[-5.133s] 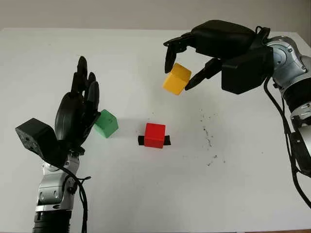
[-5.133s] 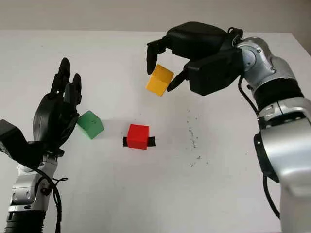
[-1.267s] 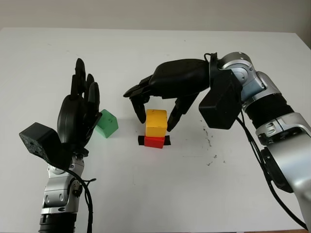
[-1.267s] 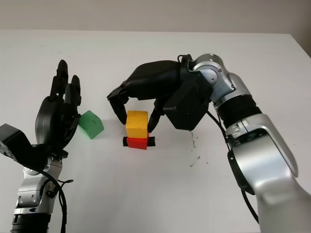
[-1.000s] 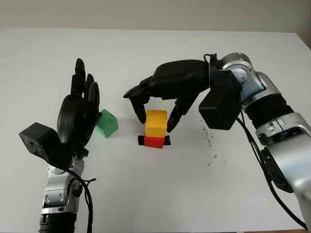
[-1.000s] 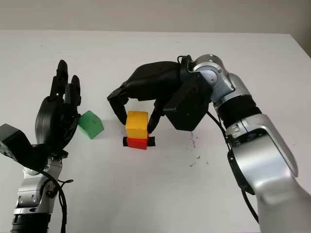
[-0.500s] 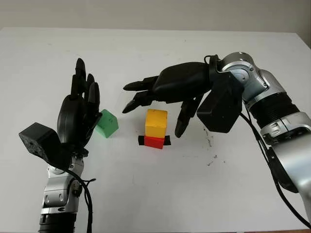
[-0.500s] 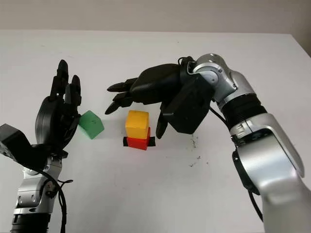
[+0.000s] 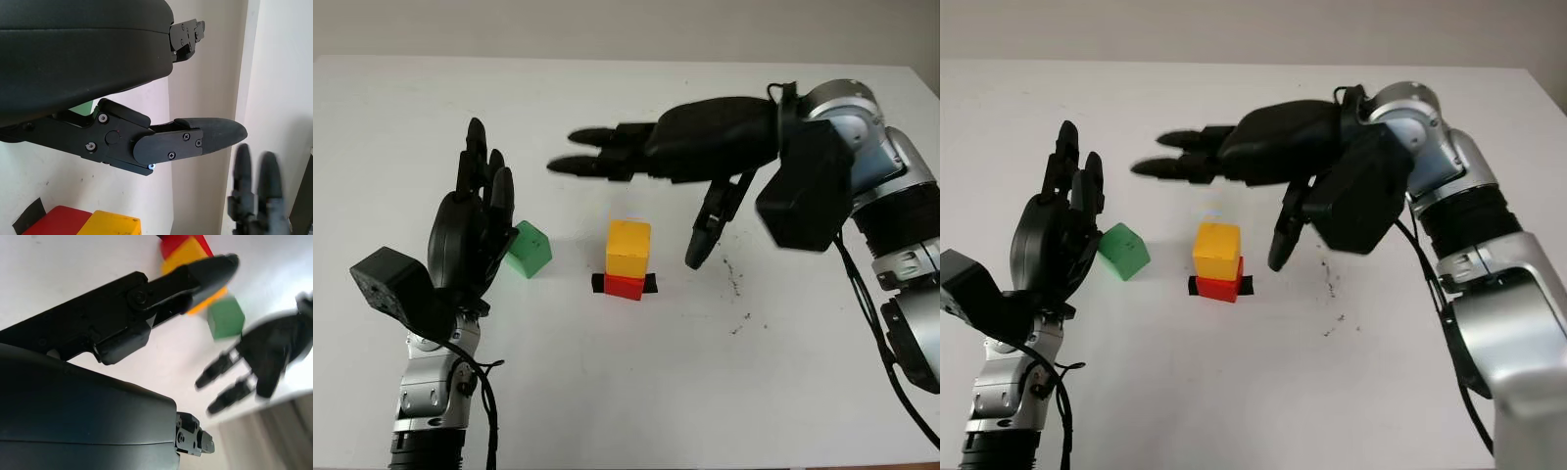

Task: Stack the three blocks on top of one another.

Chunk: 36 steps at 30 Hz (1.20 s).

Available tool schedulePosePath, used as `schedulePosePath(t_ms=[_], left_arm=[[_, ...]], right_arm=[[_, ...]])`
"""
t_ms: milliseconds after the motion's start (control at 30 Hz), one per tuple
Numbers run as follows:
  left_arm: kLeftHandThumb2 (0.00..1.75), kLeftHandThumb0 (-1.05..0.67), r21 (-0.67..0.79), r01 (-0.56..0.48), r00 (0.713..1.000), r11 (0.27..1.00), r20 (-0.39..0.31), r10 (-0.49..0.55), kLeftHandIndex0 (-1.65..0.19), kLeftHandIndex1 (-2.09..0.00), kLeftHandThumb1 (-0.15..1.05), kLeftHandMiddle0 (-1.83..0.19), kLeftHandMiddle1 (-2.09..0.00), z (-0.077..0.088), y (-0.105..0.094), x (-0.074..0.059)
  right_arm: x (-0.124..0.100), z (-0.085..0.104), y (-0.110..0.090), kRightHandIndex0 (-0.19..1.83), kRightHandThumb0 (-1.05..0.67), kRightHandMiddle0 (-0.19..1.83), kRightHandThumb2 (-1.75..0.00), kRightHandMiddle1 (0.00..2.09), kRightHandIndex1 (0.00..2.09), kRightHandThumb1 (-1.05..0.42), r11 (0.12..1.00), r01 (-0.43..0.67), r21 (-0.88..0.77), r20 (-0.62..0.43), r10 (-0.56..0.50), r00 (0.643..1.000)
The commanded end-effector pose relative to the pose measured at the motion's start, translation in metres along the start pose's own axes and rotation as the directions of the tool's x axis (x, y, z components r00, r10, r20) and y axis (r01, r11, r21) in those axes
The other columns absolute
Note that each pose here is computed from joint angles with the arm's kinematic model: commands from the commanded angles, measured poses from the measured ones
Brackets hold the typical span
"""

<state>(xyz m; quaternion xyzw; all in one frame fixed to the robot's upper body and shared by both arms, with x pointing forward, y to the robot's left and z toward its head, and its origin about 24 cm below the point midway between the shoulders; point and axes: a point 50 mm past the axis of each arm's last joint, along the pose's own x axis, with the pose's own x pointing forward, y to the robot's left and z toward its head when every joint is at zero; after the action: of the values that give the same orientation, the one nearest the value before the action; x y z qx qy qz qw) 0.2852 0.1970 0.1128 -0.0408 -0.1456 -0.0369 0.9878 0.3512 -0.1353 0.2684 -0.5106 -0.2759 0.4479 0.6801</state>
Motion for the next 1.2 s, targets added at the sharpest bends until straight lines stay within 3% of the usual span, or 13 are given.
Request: schedulePosePath(t_ms=[0,133,267,400,567,667,800,967,1033,1100,1167], left_arm=[[0.52,-0.75,0.015,-0.006,1.0,1.0,0.008,0.006,0.19,0.0,1.05,0.19,0.0,0.005,0.004,-0.003],[0.53,-0.74,0.022,-0.006,1.0,1.0,0.007,0.006,0.19,0.0,1.05,0.19,0.0,0.007,0.007,-0.004],[0.52,-0.73,0.037,0.003,1.0,0.999,0.015,-0.004,0.19,0.0,1.05,0.19,0.0,0.011,0.011,-0.004],[0.51,-0.73,0.065,0.013,1.0,0.998,0.016,-0.014,0.19,0.0,1.05,0.19,0.0,0.017,0.016,-0.004],[0.51,-0.71,0.14,0.011,1.0,0.99,0.017,-0.013,0.19,0.0,1.05,0.19,0.0,0.028,0.024,-0.004],[0.51,-0.7,0.208,0.024,0.999,0.978,0.021,-0.029,0.19,0.0,1.05,0.19,0.0,0.037,0.029,-0.005],[0.37,-0.75,0.324,0.057,0.997,0.944,0.023,-0.068,0.13,-0.04,1.05,0.13,-0.05,0.052,0.036,-0.004],[0.14,-0.63,0.49,0.072,0.993,0.869,0.047,-0.109,-0.23,-0.23,1.05,-0.31,-0.18,0.074,0.046,0.0],[0.09,-0.6,0.618,0.074,0.991,0.783,0.042,-0.126,-0.38,-0.3,1.03,-0.45,-0.22,0.086,0.049,0.002],[0.07,-0.6,0.831,0.138,0.979,0.538,-0.033,-0.2,-0.37,-0.3,1.02,-0.41,-0.18,0.104,0.054,0.005],[0.05,-0.65,0.92,0.239,0.956,0.309,-0.167,-0.242,-0.34,-0.2,0.94,-0.25,-0.09,0.119,0.056,0.011]], right_arm=[[-0.015,-0.02,0.009,-0.19,-0.98,-0.19,-0.41,0.0,0.0,-1.04,0.974,0.153,0.166,-0.053,-0.146,0.988],[-0.022,-0.042,0.031,-0.19,-0.91,-0.19,-0.58,0.0,0.0,-1.05,0.865,0.34,0.369,-0.147,-0.307,0.94],[-0.025,-0.058,0.054,-0.19,-0.87,-0.19,-0.63,0.0,0.0,-1.05,0.723,0.465,0.511,-0.284,-0.368,0.885],[-0.028,-0.067,0.07,-0.19,-0.86,-0.19,-0.65,0.0,0.0,-1.05,0.62,0.536,0.573,-0.367,-0.391,0.844],[-0.03,-0.074,0.095,-0.19,-0.83,-0.19,-0.68,0.0,0.0,-1.05,0.454,0.665,0.593,-0.491,-0.451,0.746],[-0.031,-0.074,0.109,-0.19,-0.82,-0.19,-0.73,0.0,0.0,-1.05,0.391,0.69,0.609,-0.518,-0.464,0.719],[-0.031,-0.074,0.12,-0.19,-0.8,-0.19,-0.77,0.0,0.0,-1.05,0.328,0.705,0.628,-0.537,-0.474,0.698],[-0.031,-0.071,0.123,-0.19,-0.82,-0.19,-0.77,0.0,0.0,-1.05,0.283,0.727,0.626,-0.548,-0.504,0.668],[-0.032,-0.069,0.122,-0.19,-0.8,-0.19,-0.78,0.0,0.0,-1.05,0.265,0.735,0.625,-0.549,-0.521,0.654],[-0.034,-0.069,0.121,-0.19,-0.8,-0.19,-0.78,0.0,0.0,-1.05,0.255,0.743,0.618,-0.555,-0.528,0.643],[-0.036,-0.07,0.12,-0.19,-0.8,-0.19,-0.76,0.0,0.0,-1.05,0.237,0.753,0.614,-0.568,-0.529,0.63]])
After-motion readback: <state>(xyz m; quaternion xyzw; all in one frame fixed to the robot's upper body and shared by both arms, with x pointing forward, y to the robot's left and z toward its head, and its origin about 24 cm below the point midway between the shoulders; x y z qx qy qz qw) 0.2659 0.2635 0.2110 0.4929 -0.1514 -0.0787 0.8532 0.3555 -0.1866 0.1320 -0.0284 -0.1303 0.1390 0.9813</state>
